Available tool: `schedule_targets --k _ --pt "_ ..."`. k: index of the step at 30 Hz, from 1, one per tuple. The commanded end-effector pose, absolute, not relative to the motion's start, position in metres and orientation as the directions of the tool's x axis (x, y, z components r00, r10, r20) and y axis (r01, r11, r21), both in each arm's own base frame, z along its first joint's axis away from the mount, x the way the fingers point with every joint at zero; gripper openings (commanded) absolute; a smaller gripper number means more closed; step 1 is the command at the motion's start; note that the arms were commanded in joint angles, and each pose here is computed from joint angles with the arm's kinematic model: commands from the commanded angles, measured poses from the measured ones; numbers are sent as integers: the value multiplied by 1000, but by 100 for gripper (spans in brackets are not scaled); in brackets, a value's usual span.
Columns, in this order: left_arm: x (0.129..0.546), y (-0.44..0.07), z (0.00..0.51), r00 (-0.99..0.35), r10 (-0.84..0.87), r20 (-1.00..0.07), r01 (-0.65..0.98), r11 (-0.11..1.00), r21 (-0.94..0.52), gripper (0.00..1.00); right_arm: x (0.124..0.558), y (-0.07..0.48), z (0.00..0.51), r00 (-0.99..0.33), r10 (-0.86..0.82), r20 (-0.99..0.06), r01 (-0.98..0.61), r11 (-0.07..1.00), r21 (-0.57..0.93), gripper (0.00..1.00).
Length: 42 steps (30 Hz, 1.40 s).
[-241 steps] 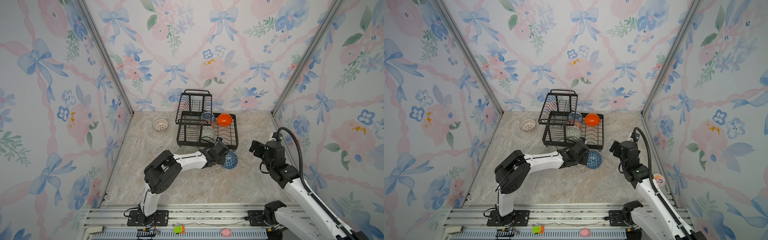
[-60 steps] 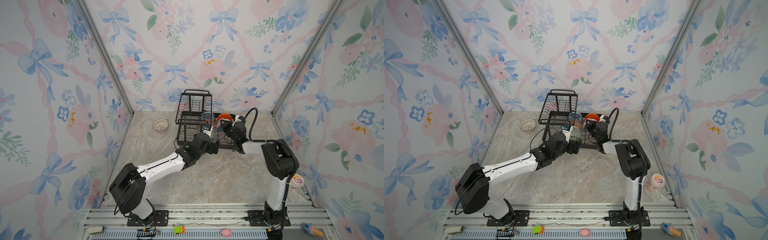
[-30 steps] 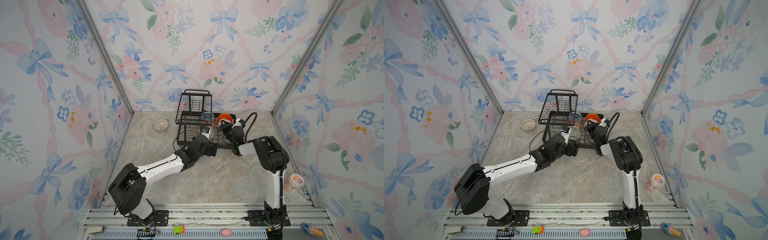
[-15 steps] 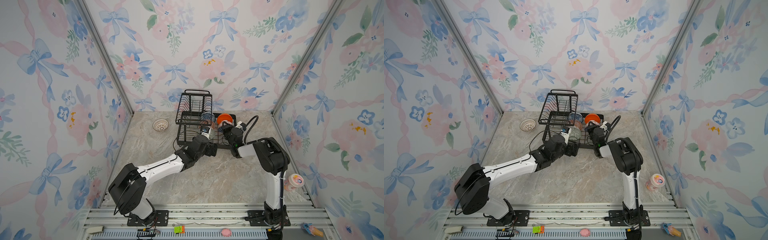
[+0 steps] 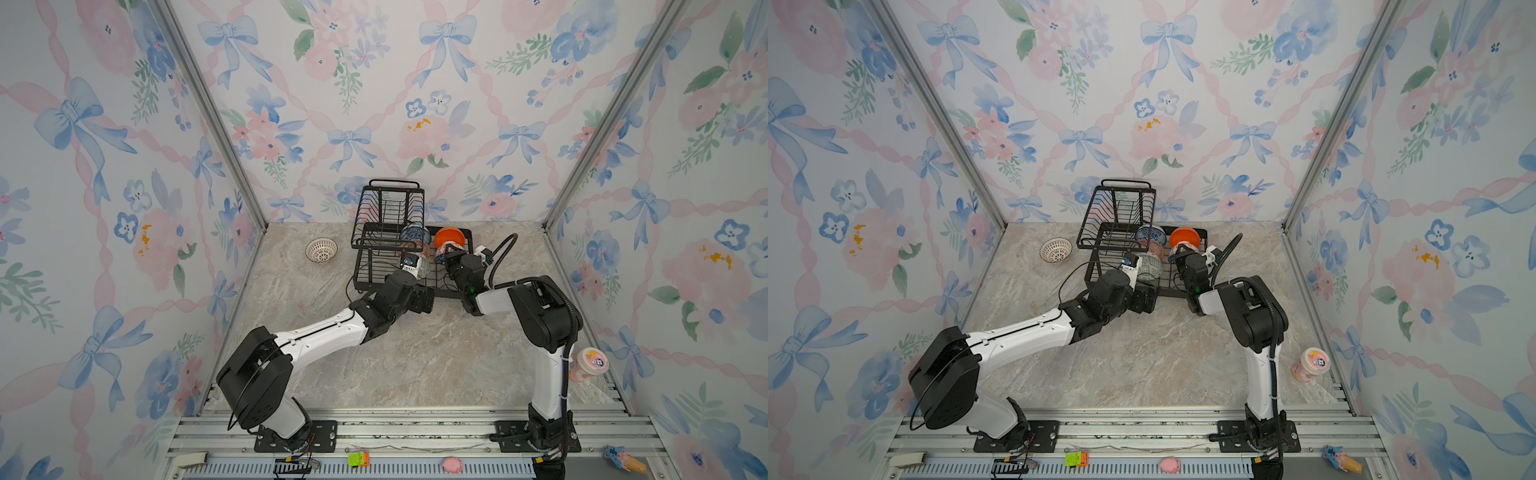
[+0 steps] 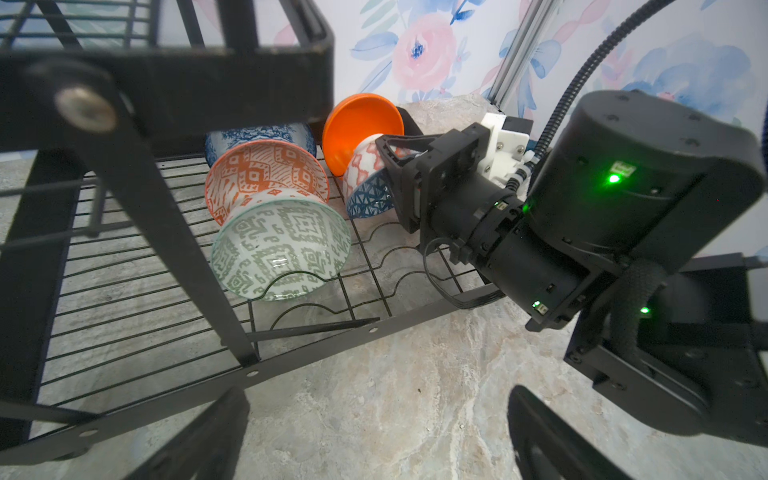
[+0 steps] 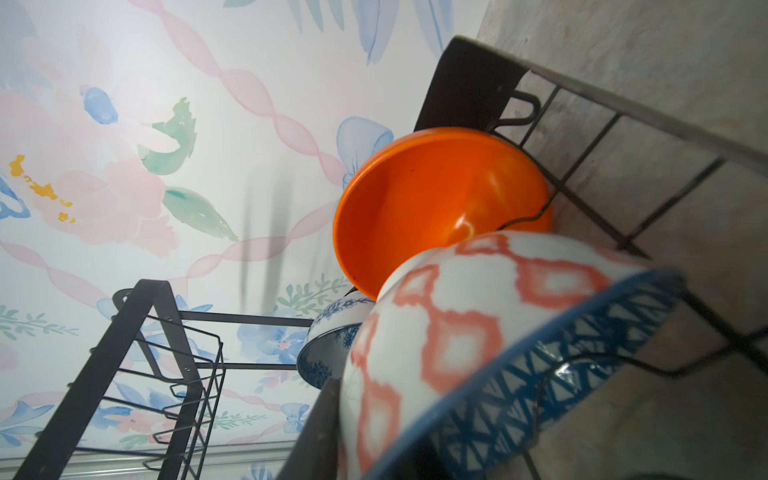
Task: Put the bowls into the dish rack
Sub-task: 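Lower the blue bowl into the rack beside the orange bowl with right gripper, then release the blue bowl with the right gripper while left reaches white bowl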
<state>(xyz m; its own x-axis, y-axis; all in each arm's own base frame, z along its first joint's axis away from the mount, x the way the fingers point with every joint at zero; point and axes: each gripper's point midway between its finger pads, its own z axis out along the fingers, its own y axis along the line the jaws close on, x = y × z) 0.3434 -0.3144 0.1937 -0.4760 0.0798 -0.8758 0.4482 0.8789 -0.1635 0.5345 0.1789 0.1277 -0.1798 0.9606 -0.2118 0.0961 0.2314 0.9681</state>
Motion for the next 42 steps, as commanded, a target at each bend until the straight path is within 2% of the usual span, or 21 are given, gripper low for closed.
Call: schedule_targets --k 1,7,22,26,30,37,42 --pt "341 -308 203 -470 44 -882 443 876 -193 98 528 174 131 -162 962 -220 121 241 963 27" --pt "337 -304 211 -470 36 -882 439 876 -198 98 527 173 138 -165 965 -203 112 223 968 33" --pt "324 -282 206 -495 34 -868 400 896 -193 98 508 160 179 -189 958 -214 90 234 968 39" --pt "321 -270 205 -508 24 -861 377 905 -198 98 499 151 185 -201 952 -231 103 255 961 41" --pt "322 -248 205 -528 -30 -849 338 909 -243 98 487 138 191 -230 934 -272 121 305 945 48" --pt "332 -190 198 -594 -162 -788 237 901 -363 98 460 137 203 -346 837 -423 111 484 868 63" --pt "347 -129 183 -620 -341 -706 53 880 -472 98 444 136 213 -404 743 -533 84 611 787 93"
